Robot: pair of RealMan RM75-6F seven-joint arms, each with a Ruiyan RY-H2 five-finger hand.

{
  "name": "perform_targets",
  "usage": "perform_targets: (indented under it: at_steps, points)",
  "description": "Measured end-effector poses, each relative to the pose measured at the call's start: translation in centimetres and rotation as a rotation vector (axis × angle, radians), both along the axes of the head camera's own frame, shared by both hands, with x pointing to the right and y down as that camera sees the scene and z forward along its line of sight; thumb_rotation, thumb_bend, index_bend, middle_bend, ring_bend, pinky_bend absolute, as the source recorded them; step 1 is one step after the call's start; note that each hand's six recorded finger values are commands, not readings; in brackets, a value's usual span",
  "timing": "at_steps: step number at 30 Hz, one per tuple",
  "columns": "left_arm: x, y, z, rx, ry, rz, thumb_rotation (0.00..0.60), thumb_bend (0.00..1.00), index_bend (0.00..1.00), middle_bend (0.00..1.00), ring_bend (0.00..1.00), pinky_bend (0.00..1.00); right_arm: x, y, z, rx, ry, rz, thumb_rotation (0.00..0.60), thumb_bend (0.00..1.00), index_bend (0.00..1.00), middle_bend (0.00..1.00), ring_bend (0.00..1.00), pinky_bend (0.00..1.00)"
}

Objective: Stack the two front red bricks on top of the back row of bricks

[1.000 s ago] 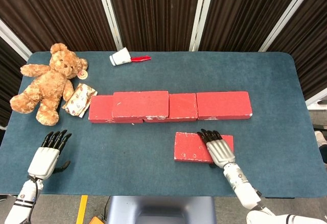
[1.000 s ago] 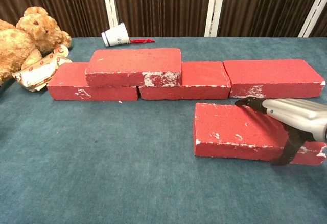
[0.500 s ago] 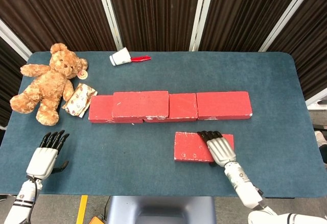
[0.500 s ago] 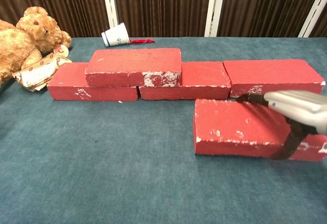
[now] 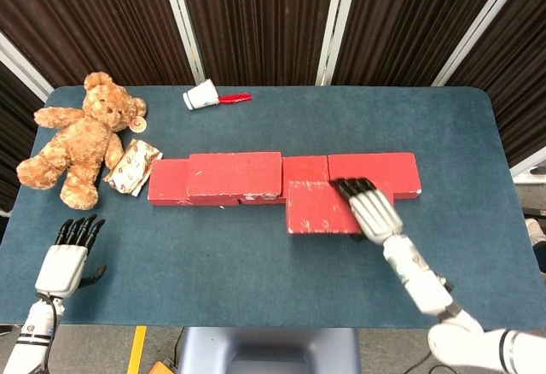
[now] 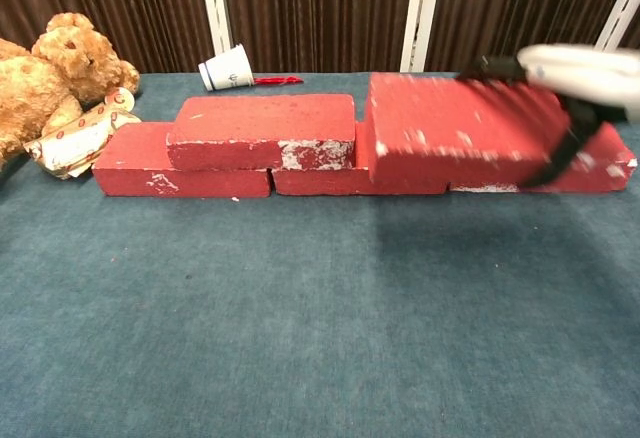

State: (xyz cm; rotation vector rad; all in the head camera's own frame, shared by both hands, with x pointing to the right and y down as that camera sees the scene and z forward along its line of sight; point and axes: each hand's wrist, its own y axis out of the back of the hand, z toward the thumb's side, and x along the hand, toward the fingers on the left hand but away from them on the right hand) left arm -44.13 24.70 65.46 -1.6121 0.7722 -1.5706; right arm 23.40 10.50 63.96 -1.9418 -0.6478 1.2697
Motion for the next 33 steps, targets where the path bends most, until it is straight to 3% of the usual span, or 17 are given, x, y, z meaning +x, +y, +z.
perform_targets:
  at_steps: [4, 7, 13, 21, 33]
  points:
    - [-0.5, -0.2, 0.4, -0.003, -0.026, -0.013, 0.6, 0.28, 0.0, 0.0, 0.0, 0.0, -0.3, -4.6, 0.0, -0.003, -0.009, -0.012, 0.6, 0.12, 0.51, 0.45, 0.4, 0.39]
    - [-0.7, -0.3, 0.5, 0.002, -0.042, -0.018, 0.6, 0.28, 0.0, 0.0, 0.0, 0.0, 0.2, -7.4, 0.2, 0.024, 0.037, -0.028, 0.6, 0.12, 0.51, 0.45, 0.4, 0.39]
    - [-1.0, -0.5, 1.1, 0.001, -0.07, -0.027, 0.6, 0.28, 0.0, 0.0, 0.0, 0.0, 0.5, -11.1, 1.6, 0.03, 0.109, -0.055, 0.6, 0.12, 0.51, 0.45, 0.4, 0.39]
    - [-1.3, -0.6, 1.7, -0.014, -0.081, -0.035, 0.6, 0.28, 0.0, 0.0, 0.0, 0.0, 0.2, -11.7, 4.1, -0.018, 0.094, -0.035, 0.6, 0.12, 0.5, 0.45, 0.4, 0.39]
    - [-1.3, -0.5, 1.8, -0.023, -0.074, -0.036, 0.6, 0.28, 0.0, 0.0, 0.0, 0.0, -0.4, -10.1, 6.6, -0.1, 0.054, -0.032, 0.6, 0.12, 0.48, 0.45, 0.38, 0.39]
